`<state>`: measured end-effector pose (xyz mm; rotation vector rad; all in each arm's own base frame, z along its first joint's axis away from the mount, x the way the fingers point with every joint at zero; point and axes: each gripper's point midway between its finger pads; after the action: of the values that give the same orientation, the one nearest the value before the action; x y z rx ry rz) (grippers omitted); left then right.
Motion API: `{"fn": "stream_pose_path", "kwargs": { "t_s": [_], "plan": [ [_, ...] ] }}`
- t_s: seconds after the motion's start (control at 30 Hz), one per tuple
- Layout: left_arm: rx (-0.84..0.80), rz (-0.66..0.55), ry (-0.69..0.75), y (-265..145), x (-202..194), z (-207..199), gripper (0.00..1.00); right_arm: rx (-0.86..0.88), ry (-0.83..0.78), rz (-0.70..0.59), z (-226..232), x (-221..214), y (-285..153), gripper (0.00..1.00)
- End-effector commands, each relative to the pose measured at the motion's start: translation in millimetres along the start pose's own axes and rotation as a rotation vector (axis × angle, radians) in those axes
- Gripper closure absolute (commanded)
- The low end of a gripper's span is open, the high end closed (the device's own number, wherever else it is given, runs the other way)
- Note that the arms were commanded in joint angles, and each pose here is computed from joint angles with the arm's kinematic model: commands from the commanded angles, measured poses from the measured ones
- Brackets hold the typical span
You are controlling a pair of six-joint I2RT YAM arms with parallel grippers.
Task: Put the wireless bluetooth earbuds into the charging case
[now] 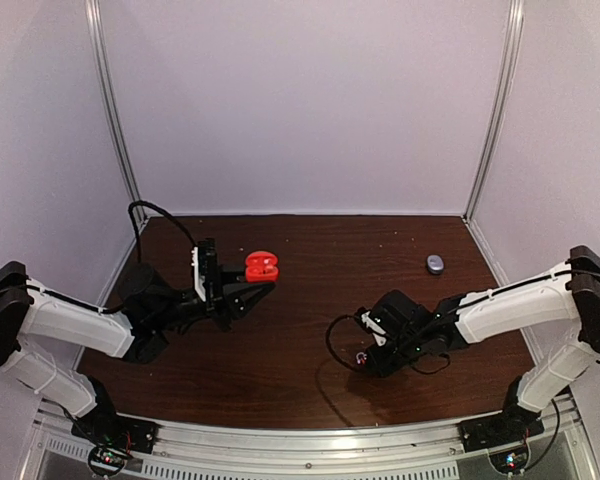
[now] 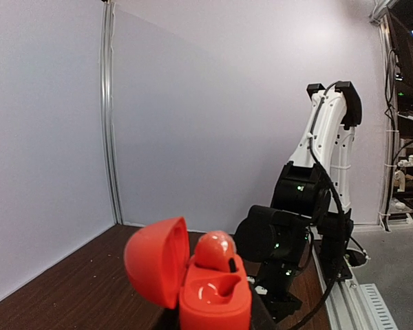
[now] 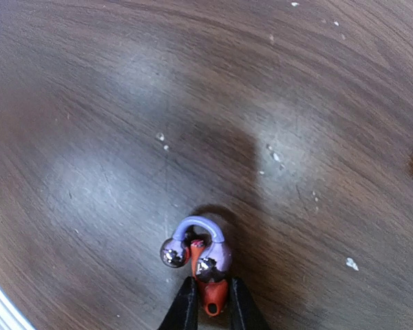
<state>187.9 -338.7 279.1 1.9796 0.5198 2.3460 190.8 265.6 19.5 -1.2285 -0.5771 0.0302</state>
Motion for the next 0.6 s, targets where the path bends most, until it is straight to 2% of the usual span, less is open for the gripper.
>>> {"fn": "stream_pose_path", "kwargs": {
  "t_s": [0.0,0.1,0.2,0.4,0.5,0.57],
  "plan": [
    [0.019,-0.024,0.015,-3,6,5,1.0,0.031,-0.027,0.049,7,-3,8,0.85],
    [0.019,-0.023,0.013,-4,6,5,1.0,0.102,-0.051,0.076,23,-11,2,0.81],
    [0.021,-0.023,0.015,-4,7,5,1.0,0.101,-0.072,0.121,21,-31,-3,0.78],
    [0.02,-0.022,0.017,-3,7,6,1.0,0.156,-0.105,0.166,31,-57,-9,0.82],
    [0.014,-0.025,0.017,-1,7,6,1.0,0.175,-0.126,0.15,37,-51,-11,0.81],
    [0.009,-0.024,0.016,0,7,6,1.0,0.179,-0.13,0.119,43,-39,-16,0.76]
  ]
}}
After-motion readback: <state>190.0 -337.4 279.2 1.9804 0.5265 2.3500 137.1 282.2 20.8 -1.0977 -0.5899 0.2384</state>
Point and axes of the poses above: each gripper's point midway between its finger pads, its own y axis out along the fingers, its own z axis along the line the jaws close on, x = y × z, and after that the axes turned 5 degrees about y, right-handed
